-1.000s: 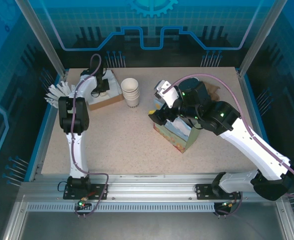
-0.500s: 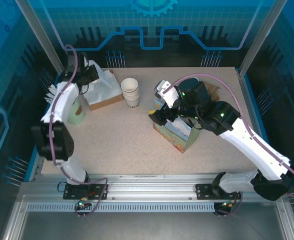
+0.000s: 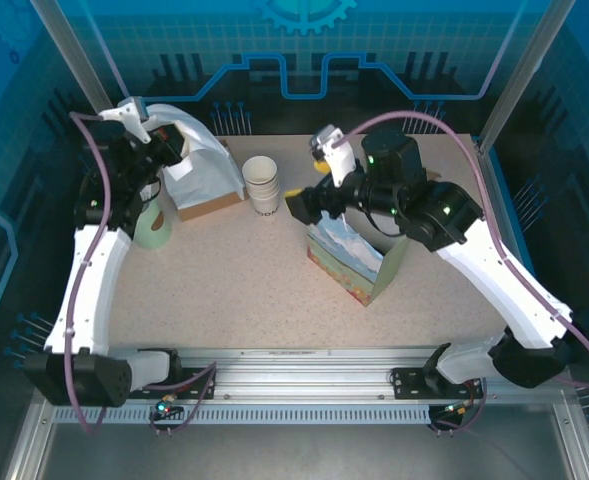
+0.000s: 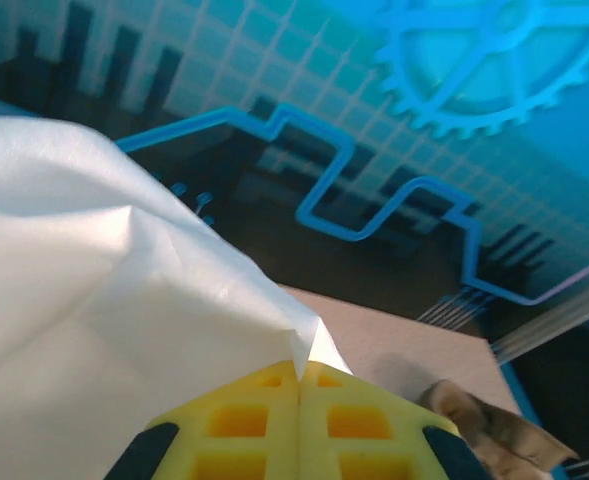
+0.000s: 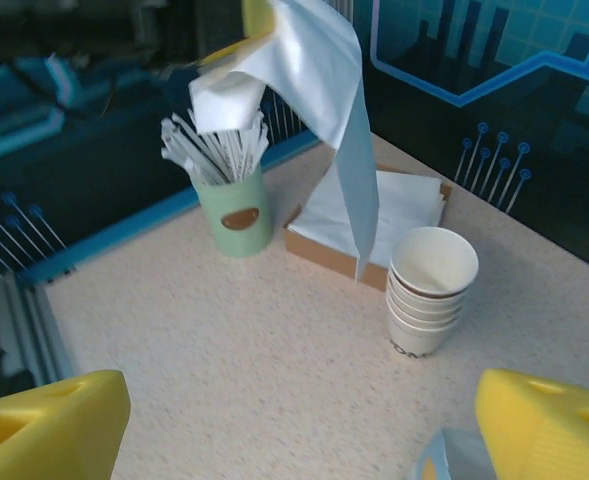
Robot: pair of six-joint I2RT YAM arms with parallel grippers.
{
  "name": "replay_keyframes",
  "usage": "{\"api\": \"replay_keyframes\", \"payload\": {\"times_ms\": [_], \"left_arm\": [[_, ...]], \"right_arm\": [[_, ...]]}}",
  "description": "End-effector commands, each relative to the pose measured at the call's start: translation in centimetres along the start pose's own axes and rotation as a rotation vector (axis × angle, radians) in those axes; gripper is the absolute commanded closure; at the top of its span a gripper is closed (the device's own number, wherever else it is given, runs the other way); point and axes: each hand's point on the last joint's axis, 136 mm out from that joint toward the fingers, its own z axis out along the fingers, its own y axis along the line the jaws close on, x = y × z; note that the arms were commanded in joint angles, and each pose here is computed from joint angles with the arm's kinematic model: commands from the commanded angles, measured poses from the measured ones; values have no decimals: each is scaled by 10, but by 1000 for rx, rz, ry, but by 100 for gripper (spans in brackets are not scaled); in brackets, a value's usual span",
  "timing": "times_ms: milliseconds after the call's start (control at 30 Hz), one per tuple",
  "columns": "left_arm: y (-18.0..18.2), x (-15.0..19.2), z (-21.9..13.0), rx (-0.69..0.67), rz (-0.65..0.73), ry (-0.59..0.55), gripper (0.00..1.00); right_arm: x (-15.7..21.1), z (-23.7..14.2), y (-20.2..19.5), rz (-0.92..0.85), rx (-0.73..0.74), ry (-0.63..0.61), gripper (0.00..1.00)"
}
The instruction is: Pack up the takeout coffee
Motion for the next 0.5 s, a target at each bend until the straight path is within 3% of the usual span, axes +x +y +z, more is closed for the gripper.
{"api": "replay_keyframes", "payload": {"times_ms": [0, 233, 467], "left_arm": [[-46, -12, -27, 193, 46, -61, 100], [-106, -4, -58, 419, 113, -66, 100], [-141, 4, -72, 547, 114, -69, 100]], "right_arm": [[-28, 3, 4, 176, -99, -47, 10], [-59, 23, 7, 424, -273, -43, 11], [-64, 46, 2, 633, -365, -33, 9]]}}
